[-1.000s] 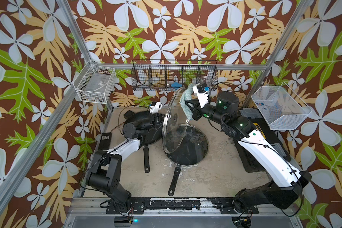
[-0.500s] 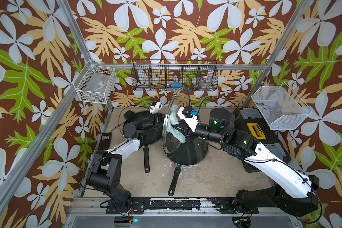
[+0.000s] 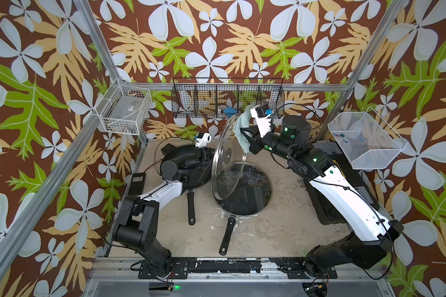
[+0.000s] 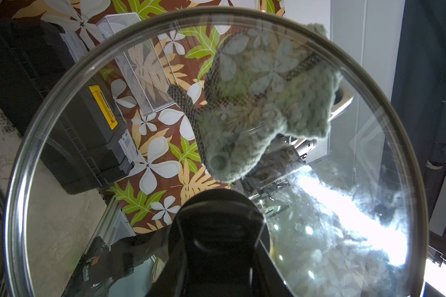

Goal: Wipe the pot lid with a cloth
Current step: Wipe the pot lid.

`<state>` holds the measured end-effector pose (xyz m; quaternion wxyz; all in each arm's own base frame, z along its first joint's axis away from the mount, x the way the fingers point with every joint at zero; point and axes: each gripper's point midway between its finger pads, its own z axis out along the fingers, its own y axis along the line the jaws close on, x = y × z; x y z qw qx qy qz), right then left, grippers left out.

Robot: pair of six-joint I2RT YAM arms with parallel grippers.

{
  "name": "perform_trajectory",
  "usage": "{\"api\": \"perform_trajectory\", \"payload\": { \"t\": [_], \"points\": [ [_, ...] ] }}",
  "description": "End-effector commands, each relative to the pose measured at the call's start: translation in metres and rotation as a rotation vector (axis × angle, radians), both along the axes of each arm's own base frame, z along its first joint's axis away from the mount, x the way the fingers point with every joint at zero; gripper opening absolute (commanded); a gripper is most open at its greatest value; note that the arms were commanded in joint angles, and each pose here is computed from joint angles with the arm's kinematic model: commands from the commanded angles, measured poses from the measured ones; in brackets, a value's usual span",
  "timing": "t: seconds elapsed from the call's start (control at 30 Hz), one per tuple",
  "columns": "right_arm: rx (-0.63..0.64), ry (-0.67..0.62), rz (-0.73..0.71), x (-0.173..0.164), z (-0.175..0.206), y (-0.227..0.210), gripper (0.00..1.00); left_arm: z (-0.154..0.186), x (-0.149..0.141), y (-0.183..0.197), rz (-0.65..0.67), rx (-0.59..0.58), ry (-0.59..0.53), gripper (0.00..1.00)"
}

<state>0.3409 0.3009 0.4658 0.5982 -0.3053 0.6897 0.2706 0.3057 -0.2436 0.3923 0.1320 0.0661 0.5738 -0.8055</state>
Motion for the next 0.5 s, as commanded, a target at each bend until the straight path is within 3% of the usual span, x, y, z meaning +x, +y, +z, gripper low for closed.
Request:
{"api": "perform_trajectory", "payload": {
  "t": [0.0, 0.17, 0.27, 0.47],
  "points": [
    [0.010, -0.049, 0.163, -0.042, 0.009, 0.024, 0.00, 0.035, -0.033, 0.013, 0.025, -0.125, -0.282, 0.00],
    [-0.089, -0.128, 0.341, -0.117, -0.008, 0.053, 0.00, 0.035, -0.034, 0.013, 0.025, -0.126, -0.283, 0.00],
    [-0.092, -0.123, 0.423, -0.144, -0.021, 0.058, 0.00, 0.036, -0.034, 0.013, 0.026, -0.126, -0.284, 0.00],
    [-0.100, -0.174, 0.262, -0.106, -0.007, 0.050, 0.00, 0.037, -0.035, 0.014, 0.026, -0.127, -0.286, 0.00]
  ]
}}
